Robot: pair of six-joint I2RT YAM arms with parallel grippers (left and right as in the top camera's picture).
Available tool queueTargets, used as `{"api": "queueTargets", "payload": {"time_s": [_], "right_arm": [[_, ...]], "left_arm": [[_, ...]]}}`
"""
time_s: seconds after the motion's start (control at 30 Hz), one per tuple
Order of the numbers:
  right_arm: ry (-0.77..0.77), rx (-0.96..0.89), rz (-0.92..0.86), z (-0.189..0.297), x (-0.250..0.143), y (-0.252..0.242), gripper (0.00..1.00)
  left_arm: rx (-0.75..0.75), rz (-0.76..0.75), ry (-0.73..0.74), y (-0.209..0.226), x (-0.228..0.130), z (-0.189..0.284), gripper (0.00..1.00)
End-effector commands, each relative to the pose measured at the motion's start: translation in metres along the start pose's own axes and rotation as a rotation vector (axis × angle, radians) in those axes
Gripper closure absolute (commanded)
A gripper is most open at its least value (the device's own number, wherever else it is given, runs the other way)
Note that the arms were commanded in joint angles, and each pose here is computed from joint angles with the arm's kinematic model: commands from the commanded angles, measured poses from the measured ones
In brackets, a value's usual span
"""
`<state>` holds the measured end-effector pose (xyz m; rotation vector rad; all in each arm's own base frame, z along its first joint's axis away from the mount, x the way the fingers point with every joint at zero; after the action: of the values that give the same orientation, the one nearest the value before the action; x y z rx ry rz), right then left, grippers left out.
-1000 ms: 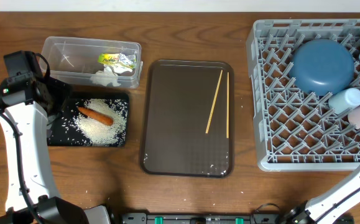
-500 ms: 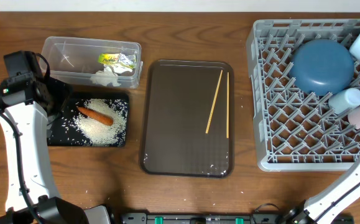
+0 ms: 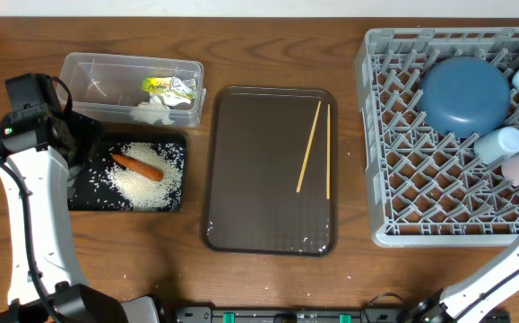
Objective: Sort waste into correct bins and load items into the dishwasher rack
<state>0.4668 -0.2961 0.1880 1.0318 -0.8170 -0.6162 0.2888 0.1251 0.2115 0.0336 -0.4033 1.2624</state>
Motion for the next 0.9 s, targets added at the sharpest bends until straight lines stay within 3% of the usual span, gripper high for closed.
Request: {"api": "queueTargets", "payload": {"time_s": [0.0,0.1,0.17,0.3,0.33,0.37,0.4,0.57,0.73,0.87], "right_arm": [[-0.024,-0.037,-0.025,0.014,0.001,-0.011,0.85],[-0.037,-0.046,-0.051,0.027,0.002,-0.008,0.83],[-0.048,-0.051,-0.057,0.037,0.003,0.0,0.75],[-0.09,-0.139,-0.045,0.056,0.003,0.025,0.45],[-0.106,-0.186,-0.035,0.062,0.002,0.031,0.3],[-0.131,-0.256,-0.026,0.07,0.001,0.039,0.09],[-0.157,-0.324,-0.022,0.077,0.0,0.045,0.01],[-0.292,-0.556,0.062,0.115,-0.009,0.102,0.01],[-0.335,-0.539,0.169,0.129,-0.039,0.179,0.01],[-0.277,-0.487,0.286,0.117,-0.085,0.241,0.01]], "left_arm": [[0.018,0.0,-0.003,0.002,0.001,-0.002,0.02],[0.018,0.0,-0.003,0.002,0.001,-0.002,0.02],[0.018,0.0,-0.003,0.002,0.001,-0.002,0.02],[0.018,0.0,-0.003,0.002,0.001,-0.002,0.02],[0.018,0.0,-0.003,0.002,0.001,-0.002,0.02],[0.018,0.0,-0.003,0.002,0.001,-0.002,0.02],[0.018,0.0,-0.003,0.002,0.001,-0.002,0.02],[0.018,0.0,-0.003,0.002,0.001,-0.002,0.02],[0.019,0.0,-0.003,0.003,0.001,-0.002,0.02],[0.018,0.0,-0.003,0.002,0.001,-0.002,0.02]]}}
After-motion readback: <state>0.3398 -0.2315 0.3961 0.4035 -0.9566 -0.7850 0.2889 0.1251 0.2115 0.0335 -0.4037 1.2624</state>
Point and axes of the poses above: each gripper's point midway between its finger pads, its own z axis back along the fingers, its own y axis along the line the jaws close on, x = y × z, the point moved 4 cm from there along z, back along the fingers, and after that the axes turned 4 degrees about z, right-handed, at the moved point
